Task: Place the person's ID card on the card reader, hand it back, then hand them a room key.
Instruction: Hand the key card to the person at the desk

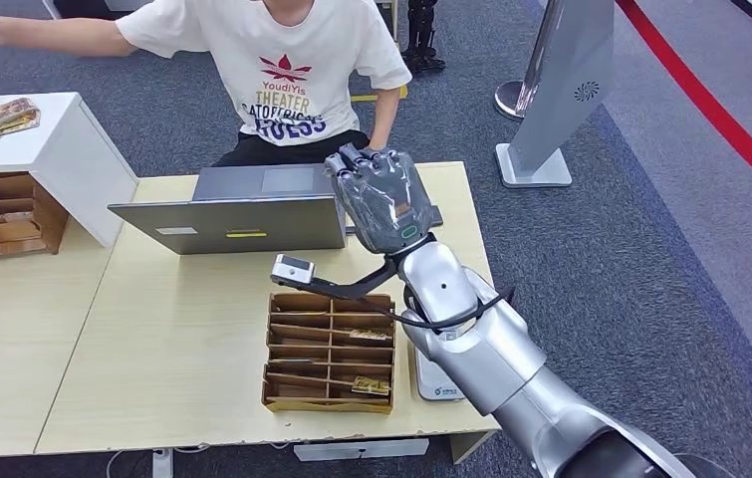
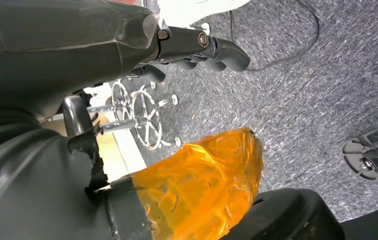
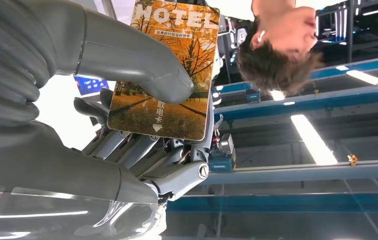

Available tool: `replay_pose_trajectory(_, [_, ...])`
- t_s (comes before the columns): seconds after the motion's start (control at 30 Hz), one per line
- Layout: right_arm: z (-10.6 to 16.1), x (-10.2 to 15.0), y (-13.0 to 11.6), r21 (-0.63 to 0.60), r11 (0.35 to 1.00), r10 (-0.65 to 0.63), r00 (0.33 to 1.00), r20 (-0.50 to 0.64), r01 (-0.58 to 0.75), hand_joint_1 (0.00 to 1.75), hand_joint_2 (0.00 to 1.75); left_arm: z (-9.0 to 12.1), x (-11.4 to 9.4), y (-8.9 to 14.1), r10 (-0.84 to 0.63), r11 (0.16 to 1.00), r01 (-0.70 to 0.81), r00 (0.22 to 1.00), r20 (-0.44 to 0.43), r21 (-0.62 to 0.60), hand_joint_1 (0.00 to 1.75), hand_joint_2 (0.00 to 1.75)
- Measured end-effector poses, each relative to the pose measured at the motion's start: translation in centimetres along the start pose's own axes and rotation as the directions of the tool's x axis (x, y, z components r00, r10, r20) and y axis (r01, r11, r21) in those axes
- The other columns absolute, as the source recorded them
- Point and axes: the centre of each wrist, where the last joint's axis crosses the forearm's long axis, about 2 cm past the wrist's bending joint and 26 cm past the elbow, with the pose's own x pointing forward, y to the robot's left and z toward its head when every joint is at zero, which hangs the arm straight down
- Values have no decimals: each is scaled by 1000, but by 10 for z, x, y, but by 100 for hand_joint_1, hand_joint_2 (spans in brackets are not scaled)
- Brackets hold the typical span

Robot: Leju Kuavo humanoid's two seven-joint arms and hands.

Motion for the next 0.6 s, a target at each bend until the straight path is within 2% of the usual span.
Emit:
replay_pose_trajectory(0.33, [-11, -3, 8, 10, 999, 54, 998, -18, -54, 175, 175, 2, 8, -4, -27, 1000, 27, 1000, 13, -12, 0, 0])
replay_pose_trajectory(0.6, [-19, -16, 11, -18, 997, 73, 994, -83, -75, 175, 175, 3, 12, -4, -30, 999, 30, 999, 19, -15, 0, 0])
